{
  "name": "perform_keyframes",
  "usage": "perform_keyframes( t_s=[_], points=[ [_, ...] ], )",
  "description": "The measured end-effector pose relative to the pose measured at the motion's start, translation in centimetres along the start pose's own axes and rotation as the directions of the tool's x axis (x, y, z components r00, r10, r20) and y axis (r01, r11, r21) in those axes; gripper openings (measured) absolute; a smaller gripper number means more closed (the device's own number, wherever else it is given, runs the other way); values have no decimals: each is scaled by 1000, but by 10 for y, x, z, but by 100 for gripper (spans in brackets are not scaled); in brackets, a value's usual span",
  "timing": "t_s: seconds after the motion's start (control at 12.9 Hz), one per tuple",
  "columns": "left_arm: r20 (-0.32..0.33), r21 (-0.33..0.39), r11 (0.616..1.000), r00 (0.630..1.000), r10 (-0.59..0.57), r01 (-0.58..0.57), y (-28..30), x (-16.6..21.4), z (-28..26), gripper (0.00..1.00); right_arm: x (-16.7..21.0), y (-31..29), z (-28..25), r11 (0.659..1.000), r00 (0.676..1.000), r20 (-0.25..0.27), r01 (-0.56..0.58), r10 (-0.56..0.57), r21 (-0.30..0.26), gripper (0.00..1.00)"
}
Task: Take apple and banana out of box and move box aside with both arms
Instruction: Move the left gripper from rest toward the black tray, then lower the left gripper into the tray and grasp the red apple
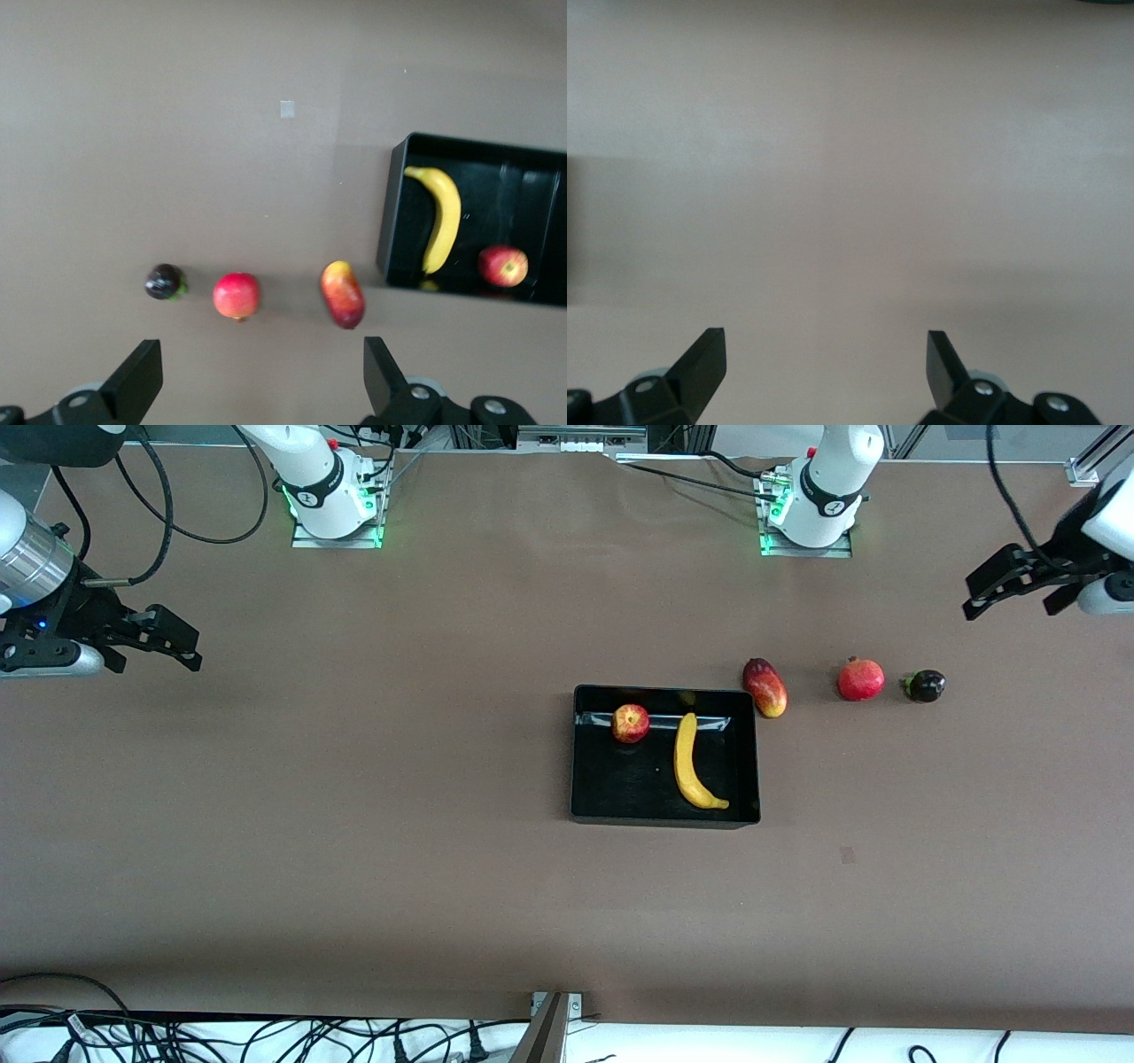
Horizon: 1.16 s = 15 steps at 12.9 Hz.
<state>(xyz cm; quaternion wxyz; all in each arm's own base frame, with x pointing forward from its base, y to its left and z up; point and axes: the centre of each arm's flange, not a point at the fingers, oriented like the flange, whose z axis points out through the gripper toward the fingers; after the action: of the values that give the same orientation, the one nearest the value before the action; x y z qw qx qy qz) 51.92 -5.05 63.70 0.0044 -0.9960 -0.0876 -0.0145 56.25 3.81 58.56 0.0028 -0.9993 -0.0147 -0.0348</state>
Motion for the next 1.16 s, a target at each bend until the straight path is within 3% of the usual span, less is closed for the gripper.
perform_keyframes(
  t_s=[0.31, 0.47, 0.62, 0.85, 1.16],
  points=[
    [23, 15, 976, 976, -217, 216, 104, 11, 79, 100, 0, 0, 0, 1000, 1000, 0, 0, 0, 0, 100],
    [46, 17, 927, 926, -375, 374, 148, 25, 140, 100, 0, 0, 0, 1000, 1000, 0, 0, 0, 0, 100],
    [64, 29, 889, 887, -458, 457, 180, 30, 191, 100, 0, 0, 0, 1000, 1000, 0, 0, 0, 0, 100],
    [111, 64, 862, 855, -507, 503, 216, 24, 250, 100, 1, 0, 0, 1000, 1000, -1, 0, 0, 0, 100],
    [141, 80, 892, 881, -453, 446, 286, -1, 340, 100, 1, 0, 0, 1000, 1000, -1, 0, 0, 0, 100]
  ],
)
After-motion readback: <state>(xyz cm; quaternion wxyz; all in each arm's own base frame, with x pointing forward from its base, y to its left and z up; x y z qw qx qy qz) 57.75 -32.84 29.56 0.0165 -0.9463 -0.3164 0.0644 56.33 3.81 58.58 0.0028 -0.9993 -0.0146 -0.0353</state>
